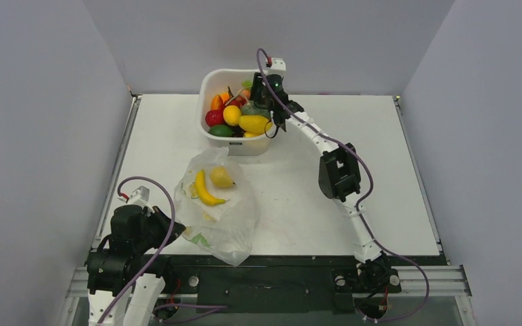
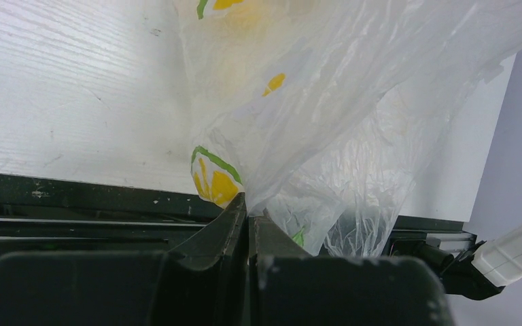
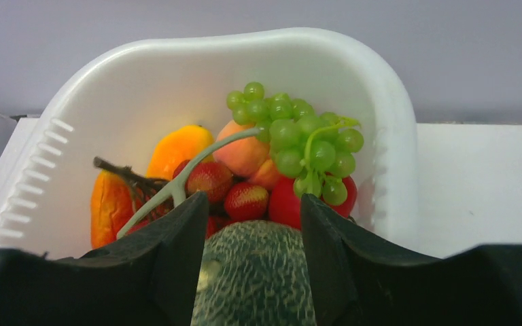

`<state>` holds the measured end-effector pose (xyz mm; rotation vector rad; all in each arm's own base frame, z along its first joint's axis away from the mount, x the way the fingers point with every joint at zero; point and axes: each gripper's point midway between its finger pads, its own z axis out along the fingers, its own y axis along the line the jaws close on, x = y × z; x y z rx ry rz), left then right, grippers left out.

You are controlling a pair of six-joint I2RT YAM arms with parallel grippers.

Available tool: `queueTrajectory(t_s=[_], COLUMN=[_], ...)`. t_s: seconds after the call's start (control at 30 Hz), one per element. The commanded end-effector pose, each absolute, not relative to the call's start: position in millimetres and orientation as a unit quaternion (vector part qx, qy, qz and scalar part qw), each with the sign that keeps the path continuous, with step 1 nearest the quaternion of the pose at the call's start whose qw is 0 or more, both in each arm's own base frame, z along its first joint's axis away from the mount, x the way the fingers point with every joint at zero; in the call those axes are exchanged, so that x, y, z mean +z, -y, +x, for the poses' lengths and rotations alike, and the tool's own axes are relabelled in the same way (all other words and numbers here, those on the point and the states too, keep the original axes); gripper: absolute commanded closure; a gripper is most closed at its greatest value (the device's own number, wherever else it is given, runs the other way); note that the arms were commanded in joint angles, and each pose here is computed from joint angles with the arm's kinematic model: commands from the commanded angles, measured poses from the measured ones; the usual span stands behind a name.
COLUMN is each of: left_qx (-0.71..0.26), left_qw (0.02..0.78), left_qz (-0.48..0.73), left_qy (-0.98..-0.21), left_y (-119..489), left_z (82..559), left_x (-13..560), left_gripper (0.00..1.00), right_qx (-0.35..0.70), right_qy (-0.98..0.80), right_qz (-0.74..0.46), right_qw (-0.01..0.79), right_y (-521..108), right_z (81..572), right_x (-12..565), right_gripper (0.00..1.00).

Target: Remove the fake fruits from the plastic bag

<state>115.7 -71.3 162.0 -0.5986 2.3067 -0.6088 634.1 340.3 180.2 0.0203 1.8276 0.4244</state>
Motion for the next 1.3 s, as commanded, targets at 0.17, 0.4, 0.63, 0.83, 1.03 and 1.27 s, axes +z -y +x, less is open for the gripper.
queueTrajectory(t_s=[0.17, 0.4, 0.63, 0.83, 1.03, 1.27], left_qx=[-0.261, -0.278, -0.293, -0.291, -0.287, -0.282], left_qw=[0.357, 0.371, 0.384, 0.381, 0.381, 0.378], left_qz=[-0.214, -0.204, -0.197, -0.191, -0.194, -0.196], left_qy=[-0.871, -0.862, -0.853, -0.856, -0.857, -0.860], left_y=[79.3, 83.8, 87.2, 87.6, 86.2, 85.0], left_z=[129.4, 131.2, 133.0, 131.4, 133.3, 134.4], left_x=[169.4, 174.3, 175.4, 172.3, 169.4, 172.9], left_gripper=[1.00, 1.00, 1.00, 1.00, 1.00, 1.00], right_qx=[0.225, 0.223, 0.235, 0.260, 0.295, 0.299], right_qy=[-0.773, -0.812, -0.831, -0.829, -0.776, -0.719], right_qz=[0.017, -0.023, -0.116, -0.160, -0.207, -0.296], right_qw=[0.592, 0.539, 0.492, 0.469, 0.517, 0.553], right_y=[-312.5, -299.2, -291.5, -271.1, -288.9, -341.4], right_z=[543.9, 444.8, 340.0, 277.6, 233.1, 196.6], right_x=[303.5, 239.7, 184.0, 160.9, 198.8, 234.6], right_gripper=[0.50, 0.50, 0.51, 0.51, 0.48, 0.48])
